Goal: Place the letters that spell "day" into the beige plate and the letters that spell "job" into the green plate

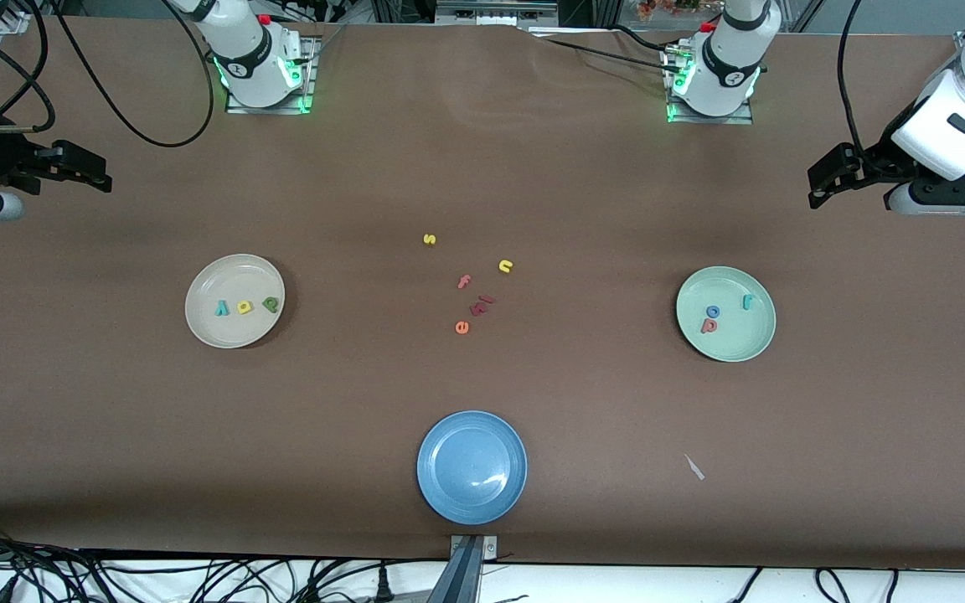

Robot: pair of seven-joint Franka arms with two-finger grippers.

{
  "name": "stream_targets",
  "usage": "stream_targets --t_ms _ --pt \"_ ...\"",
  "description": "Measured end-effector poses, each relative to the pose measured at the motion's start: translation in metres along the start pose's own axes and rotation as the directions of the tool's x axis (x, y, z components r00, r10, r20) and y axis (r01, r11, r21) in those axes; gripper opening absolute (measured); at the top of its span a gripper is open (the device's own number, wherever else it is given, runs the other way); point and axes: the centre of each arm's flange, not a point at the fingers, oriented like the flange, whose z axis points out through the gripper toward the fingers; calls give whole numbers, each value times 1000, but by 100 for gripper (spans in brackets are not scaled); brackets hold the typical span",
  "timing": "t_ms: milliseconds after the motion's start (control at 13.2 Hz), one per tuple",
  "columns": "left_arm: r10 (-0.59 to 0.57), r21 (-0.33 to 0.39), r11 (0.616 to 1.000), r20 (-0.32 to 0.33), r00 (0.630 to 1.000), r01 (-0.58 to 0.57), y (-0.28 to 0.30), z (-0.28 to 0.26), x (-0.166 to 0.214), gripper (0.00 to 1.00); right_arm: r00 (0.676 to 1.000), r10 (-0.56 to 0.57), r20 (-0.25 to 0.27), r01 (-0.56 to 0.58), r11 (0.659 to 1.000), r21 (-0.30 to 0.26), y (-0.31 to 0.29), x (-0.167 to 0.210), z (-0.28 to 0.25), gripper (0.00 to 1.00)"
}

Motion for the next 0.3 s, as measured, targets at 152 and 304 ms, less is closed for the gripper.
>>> stream_targets --t_ms 152,304 --pt "0 0 1000 0 1000 0 0 0 0 100 1000 3 -1 -3 1000 0 1 0 0 100" --pt "0 0 1000 0 1000 0 0 0 0 100 1000 9 -2 -9 1000 0 2 0 0 100"
